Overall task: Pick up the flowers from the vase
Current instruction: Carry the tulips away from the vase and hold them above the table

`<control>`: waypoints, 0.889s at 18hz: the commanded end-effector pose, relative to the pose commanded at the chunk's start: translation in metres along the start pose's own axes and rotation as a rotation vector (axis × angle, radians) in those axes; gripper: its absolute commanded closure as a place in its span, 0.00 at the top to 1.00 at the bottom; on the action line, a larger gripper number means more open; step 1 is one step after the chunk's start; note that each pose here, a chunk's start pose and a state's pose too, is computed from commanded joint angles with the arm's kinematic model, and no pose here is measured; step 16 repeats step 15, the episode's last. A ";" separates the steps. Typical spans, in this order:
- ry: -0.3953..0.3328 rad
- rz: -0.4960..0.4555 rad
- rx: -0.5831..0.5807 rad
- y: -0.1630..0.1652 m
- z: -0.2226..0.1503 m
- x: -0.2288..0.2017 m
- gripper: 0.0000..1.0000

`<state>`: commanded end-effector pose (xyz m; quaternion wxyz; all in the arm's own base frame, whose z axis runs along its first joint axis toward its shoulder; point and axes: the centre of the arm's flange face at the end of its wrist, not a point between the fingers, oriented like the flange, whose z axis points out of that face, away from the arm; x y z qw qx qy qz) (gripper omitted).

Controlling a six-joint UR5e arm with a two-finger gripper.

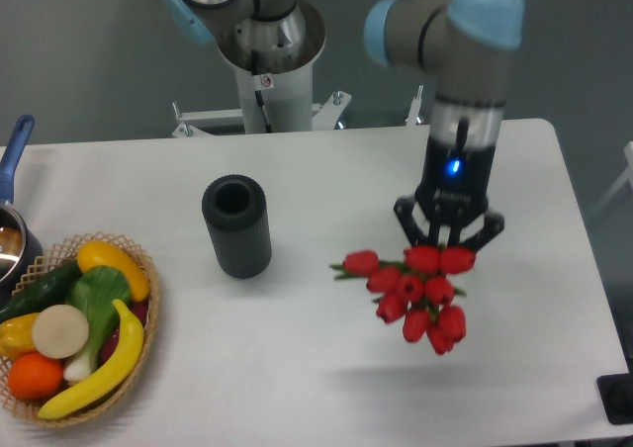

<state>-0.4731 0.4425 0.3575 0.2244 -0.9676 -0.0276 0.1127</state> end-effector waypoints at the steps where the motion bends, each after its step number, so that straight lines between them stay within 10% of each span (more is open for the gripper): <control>1: 0.004 0.023 -0.006 0.000 0.003 0.000 0.20; 16: 0.032 0.174 -0.207 0.006 0.024 -0.008 0.24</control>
